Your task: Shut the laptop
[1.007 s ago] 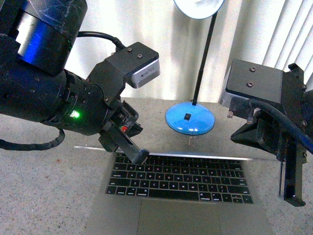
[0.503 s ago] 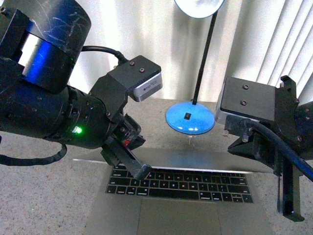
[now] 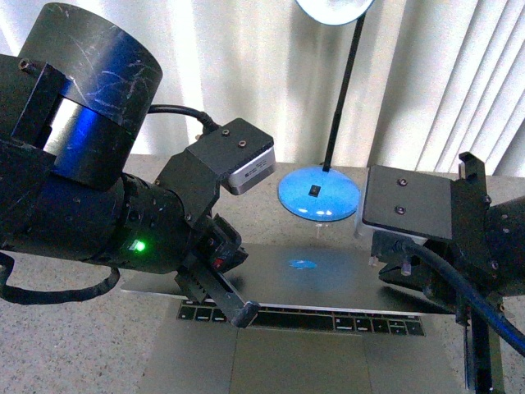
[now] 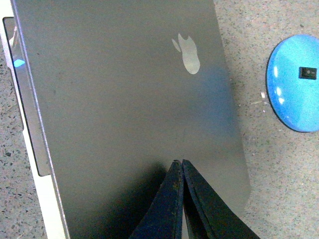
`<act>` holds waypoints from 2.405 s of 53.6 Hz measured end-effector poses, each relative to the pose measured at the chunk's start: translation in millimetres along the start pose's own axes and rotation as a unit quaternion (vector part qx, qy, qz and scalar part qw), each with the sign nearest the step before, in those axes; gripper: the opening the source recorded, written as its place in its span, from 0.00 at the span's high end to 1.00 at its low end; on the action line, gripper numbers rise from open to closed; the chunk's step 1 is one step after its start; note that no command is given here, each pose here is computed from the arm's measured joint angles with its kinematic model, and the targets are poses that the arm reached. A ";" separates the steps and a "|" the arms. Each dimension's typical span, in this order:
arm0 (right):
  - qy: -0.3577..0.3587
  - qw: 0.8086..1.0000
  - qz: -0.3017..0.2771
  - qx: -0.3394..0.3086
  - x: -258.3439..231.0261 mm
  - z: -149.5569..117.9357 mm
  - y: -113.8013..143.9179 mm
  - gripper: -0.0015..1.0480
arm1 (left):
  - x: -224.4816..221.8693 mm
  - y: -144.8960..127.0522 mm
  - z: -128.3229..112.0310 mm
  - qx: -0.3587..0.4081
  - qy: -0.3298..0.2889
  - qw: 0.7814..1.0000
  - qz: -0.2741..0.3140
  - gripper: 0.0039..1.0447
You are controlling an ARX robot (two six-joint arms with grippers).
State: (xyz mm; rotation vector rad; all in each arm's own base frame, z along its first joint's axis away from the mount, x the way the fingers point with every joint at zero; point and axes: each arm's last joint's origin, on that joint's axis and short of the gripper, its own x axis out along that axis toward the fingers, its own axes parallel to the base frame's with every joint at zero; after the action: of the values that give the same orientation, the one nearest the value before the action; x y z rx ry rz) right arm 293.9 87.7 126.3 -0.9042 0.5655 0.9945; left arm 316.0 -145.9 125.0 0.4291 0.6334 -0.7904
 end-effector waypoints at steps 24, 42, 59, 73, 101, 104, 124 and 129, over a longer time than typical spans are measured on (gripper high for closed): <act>0.008 1.000 0.015 -0.001 12.0 -6.9 7.4 0.97 | 11.6 -5.7 -15.5 -0.007 0.013 1.000 -0.009 0.97; 0.015 1.000 0.027 -0.004 20.6 -14.5 15.1 0.97 | 18.4 -10.2 -28.0 -0.013 0.020 1.000 -0.017 0.97; 0.025 0.999 0.045 -0.002 32.7 -25.9 32.5 0.97 | 27.0 -21.0 -40.4 -0.019 0.025 0.999 -0.032 0.97; 0.037 0.997 0.065 0.003 44.0 -41.3 50.7 0.97 | 34.0 -27.7 -56.0 -0.030 0.036 0.998 -0.041 0.97; -0.054 0.992 0.005 0.111 27.1 -30.5 31.6 0.97 | 24.4 -17.2 -73.8 -0.143 -0.005 0.988 -0.054 0.97; -0.078 0.987 -0.026 0.136 18.7 -24.9 21.4 0.97 | 16.7 -8.3 -69.3 -0.179 -0.035 0.982 -0.046 0.97; -0.189 0.865 -0.199 0.419 -49.4 4.4 -11.8 0.68 | -80.6 76.9 -55.3 -0.509 -0.268 0.802 0.160 0.87; -0.179 0.814 -0.252 0.491 -56.2 1.8 -6.9 0.55 | -99.5 80.8 -67.8 -0.583 -0.280 0.736 0.199 0.74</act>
State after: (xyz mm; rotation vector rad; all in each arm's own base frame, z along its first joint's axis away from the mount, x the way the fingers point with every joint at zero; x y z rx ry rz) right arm 274.6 61.4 172.6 0.0931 0.3960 0.2599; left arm 299.7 -4.3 151.2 -0.8113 0.3325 0.0237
